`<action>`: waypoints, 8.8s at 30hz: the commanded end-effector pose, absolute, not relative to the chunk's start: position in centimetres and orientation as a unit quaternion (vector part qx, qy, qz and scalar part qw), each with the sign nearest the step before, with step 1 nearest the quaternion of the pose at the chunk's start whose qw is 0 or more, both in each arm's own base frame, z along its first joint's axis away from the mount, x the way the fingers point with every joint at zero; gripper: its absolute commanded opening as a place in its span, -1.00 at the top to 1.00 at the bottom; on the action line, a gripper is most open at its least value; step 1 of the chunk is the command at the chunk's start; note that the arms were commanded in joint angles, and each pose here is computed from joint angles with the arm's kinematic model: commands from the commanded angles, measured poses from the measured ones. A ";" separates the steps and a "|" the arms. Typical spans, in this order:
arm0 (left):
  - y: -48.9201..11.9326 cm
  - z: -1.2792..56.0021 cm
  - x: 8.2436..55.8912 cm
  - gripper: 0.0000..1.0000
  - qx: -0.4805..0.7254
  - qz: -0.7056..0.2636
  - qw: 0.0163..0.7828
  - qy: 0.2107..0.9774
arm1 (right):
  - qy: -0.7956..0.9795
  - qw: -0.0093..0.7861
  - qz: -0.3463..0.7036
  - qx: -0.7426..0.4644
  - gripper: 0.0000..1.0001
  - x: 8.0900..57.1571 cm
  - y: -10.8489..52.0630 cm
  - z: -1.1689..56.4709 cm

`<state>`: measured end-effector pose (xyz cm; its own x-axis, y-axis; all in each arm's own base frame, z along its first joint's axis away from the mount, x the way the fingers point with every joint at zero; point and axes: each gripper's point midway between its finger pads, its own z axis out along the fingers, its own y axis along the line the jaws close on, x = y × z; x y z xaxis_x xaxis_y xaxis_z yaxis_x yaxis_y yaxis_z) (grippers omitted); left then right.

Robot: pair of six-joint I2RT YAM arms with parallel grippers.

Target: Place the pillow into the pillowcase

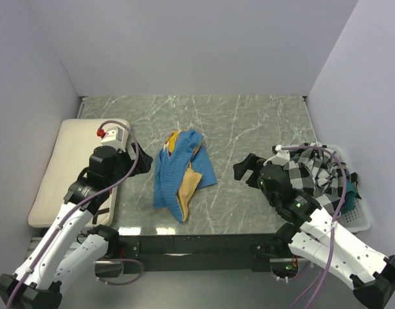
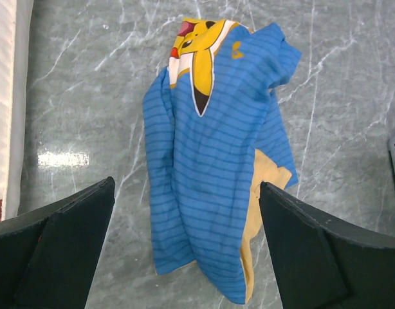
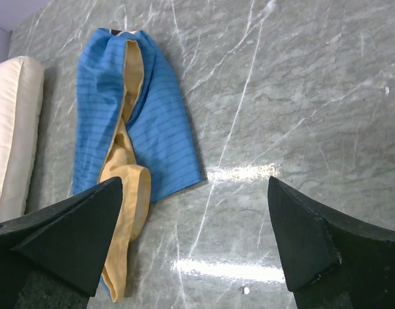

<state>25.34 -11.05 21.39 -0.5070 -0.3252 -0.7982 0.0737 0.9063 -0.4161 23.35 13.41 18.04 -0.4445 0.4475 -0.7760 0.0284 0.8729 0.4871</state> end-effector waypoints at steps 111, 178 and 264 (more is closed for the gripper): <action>-7.7 52.8 33.7 0.98 -0.171 -0.184 0.725 0.641 | 0.701 0.688 0.117 0.145 1.00 44.8 8.5 50.1; -34.9 10.2 27.5 -0.84 0.048 -0.181 0.366 0.911 | 0.893 0.397 0.065 0.203 -0.95 47.9 7.4 12.7; -25.2 18.2 35.6 -0.73 -0.166 -0.116 0.417 0.886 | 0.825 0.521 0.094 0.197 -0.86 56.9 6.9 27.6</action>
